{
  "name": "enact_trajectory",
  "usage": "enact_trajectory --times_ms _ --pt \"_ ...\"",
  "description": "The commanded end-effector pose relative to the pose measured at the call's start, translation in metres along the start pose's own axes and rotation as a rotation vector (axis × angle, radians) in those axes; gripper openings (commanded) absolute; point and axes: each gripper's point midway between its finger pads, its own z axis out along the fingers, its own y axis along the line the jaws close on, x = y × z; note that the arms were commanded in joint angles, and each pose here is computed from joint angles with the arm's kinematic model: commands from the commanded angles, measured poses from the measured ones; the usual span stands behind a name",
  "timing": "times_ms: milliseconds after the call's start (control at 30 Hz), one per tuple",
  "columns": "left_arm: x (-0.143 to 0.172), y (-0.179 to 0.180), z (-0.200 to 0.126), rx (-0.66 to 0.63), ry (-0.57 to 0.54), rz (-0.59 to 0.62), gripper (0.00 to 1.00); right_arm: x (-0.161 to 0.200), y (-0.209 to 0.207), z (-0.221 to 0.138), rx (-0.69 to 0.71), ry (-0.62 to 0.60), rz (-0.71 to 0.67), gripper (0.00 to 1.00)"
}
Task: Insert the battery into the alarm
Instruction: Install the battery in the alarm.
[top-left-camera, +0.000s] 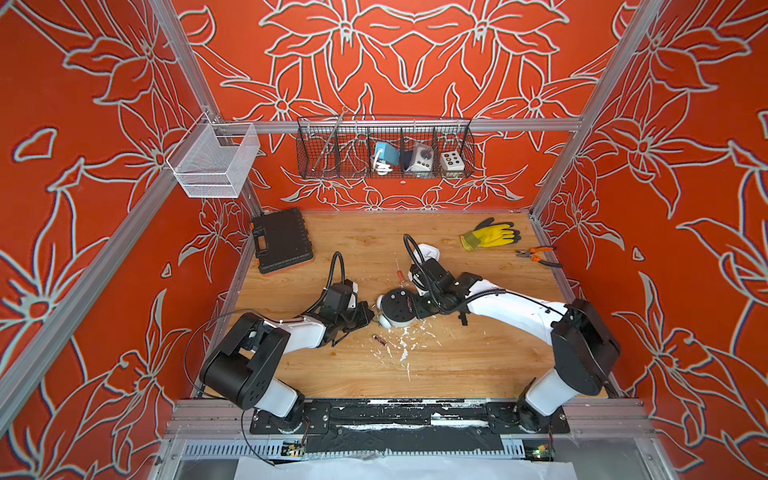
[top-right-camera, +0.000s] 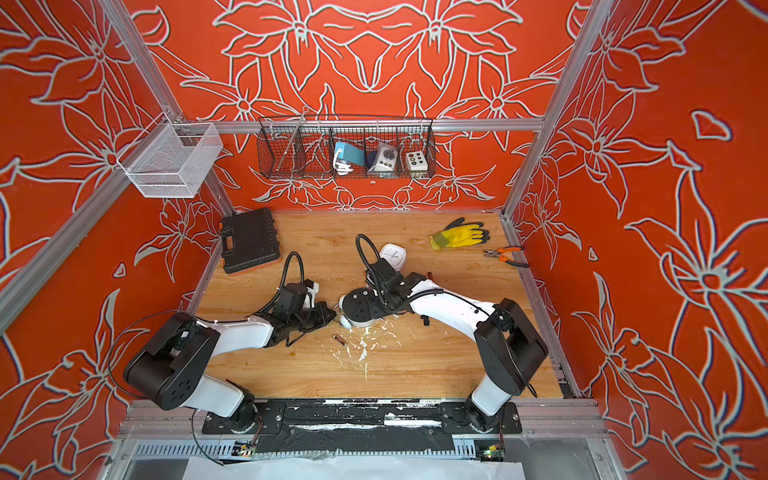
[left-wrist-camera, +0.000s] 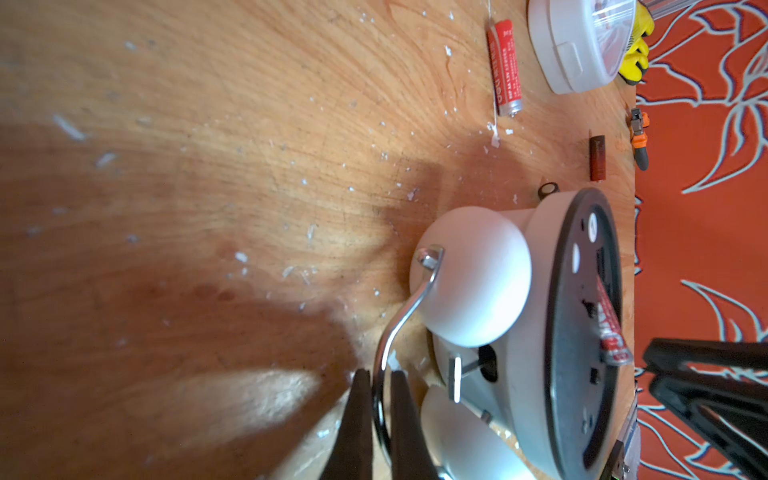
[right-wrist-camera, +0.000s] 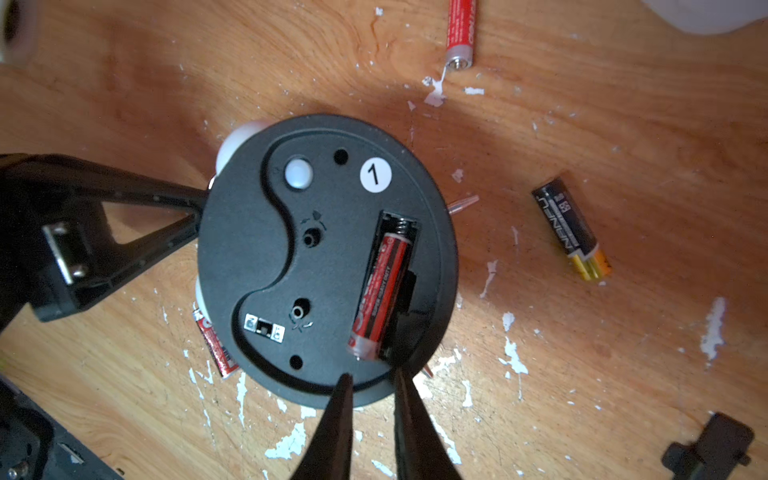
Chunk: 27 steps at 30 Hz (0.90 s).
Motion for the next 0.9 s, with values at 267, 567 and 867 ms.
enact_trajectory --times_ms 267,567,867 --pt "0.006 0.012 0.002 -0.054 0.02 0.006 0.0 -0.003 0.0 0.005 -0.003 -0.016 0.004 0.22" --pt "0.004 0.01 0.0 -0.052 0.015 0.013 0.0 0.0 0.0 0.014 0.0 0.009 -0.002 0.19" --pt "0.003 0.007 0.001 -0.041 0.018 0.033 0.0 -0.001 -0.002 0.021 0.014 0.022 -0.013 0.16"
